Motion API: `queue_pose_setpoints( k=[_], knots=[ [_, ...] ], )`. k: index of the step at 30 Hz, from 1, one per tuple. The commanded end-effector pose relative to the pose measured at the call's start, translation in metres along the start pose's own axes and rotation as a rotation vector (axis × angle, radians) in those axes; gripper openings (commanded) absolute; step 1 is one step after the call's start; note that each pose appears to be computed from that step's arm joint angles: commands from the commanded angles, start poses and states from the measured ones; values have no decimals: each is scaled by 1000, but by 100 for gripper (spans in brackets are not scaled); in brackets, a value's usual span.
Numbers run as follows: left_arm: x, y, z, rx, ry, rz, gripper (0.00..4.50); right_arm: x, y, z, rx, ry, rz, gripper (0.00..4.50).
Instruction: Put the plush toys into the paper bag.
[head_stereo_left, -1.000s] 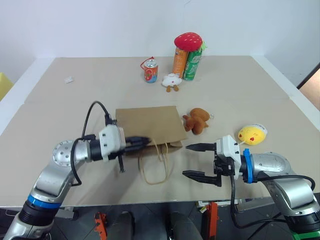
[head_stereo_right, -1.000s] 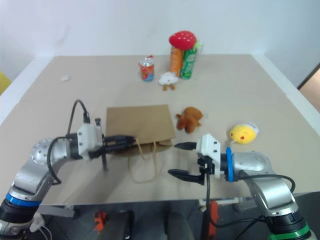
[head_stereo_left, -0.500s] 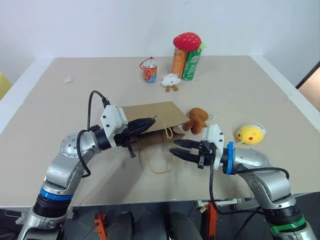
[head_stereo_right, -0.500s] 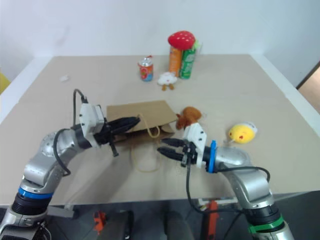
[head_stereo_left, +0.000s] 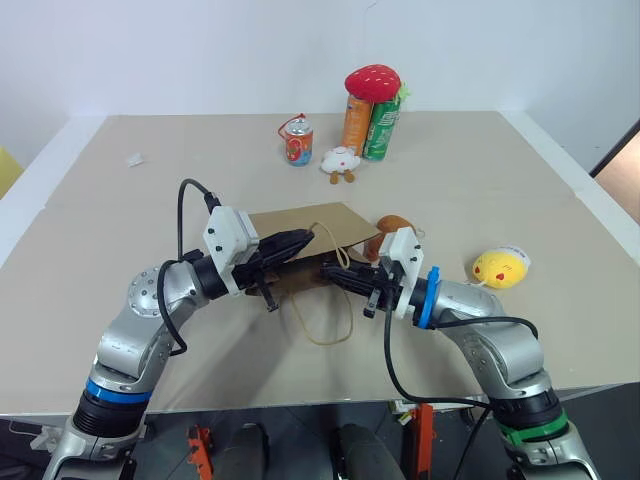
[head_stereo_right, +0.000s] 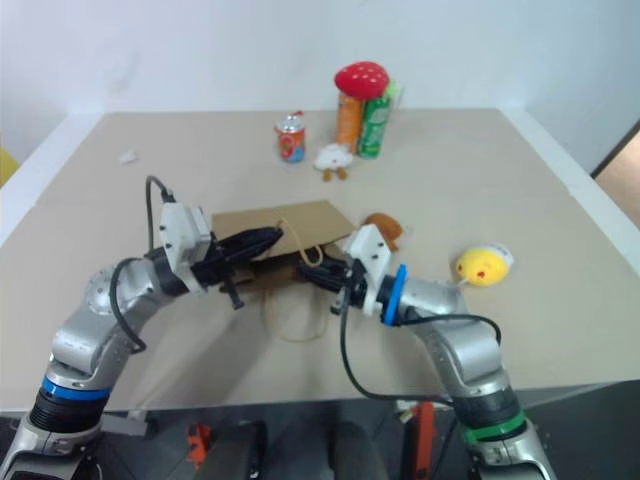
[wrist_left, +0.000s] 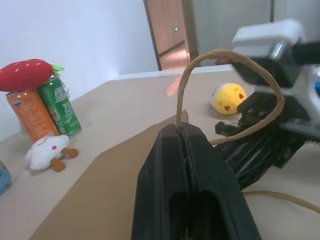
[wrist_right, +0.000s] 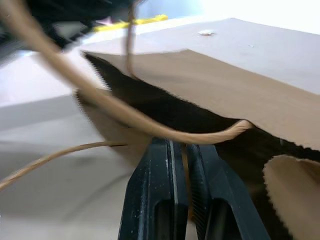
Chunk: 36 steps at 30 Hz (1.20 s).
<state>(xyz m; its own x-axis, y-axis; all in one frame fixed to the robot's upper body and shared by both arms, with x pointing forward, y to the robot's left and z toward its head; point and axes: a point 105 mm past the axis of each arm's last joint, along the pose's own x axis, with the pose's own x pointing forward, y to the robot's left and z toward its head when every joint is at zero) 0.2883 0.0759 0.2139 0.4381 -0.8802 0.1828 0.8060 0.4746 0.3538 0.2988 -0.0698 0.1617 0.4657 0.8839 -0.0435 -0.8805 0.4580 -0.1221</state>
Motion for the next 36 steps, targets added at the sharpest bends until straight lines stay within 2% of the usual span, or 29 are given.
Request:
queue_pose_setpoints(
  k=[1,6,10,14,20,30,36],
  knots=[
    [2,0,14,34,-42,23,0,17,-6,-13,-18,45,-70,50],
    [5,11,21,62,-69,80,0,24,0,-63,-54,244,-91,50],
    [7,22,31,109,-93,127,0,23,3,-80,-40,301,-101,50],
    [11,26,50,167,-136,123,0,20,-3,-82,-29,308,-135,50],
    [19,15,69,241,-178,47,0,21,-11,-79,-23,300,-178,50],
    [21,2,90,349,-224,-4,0,22,-14,-80,-20,299,-188,50],
    [19,15,95,462,-216,90,0,24,-16,-78,-28,296,-187,50]
  ],
)
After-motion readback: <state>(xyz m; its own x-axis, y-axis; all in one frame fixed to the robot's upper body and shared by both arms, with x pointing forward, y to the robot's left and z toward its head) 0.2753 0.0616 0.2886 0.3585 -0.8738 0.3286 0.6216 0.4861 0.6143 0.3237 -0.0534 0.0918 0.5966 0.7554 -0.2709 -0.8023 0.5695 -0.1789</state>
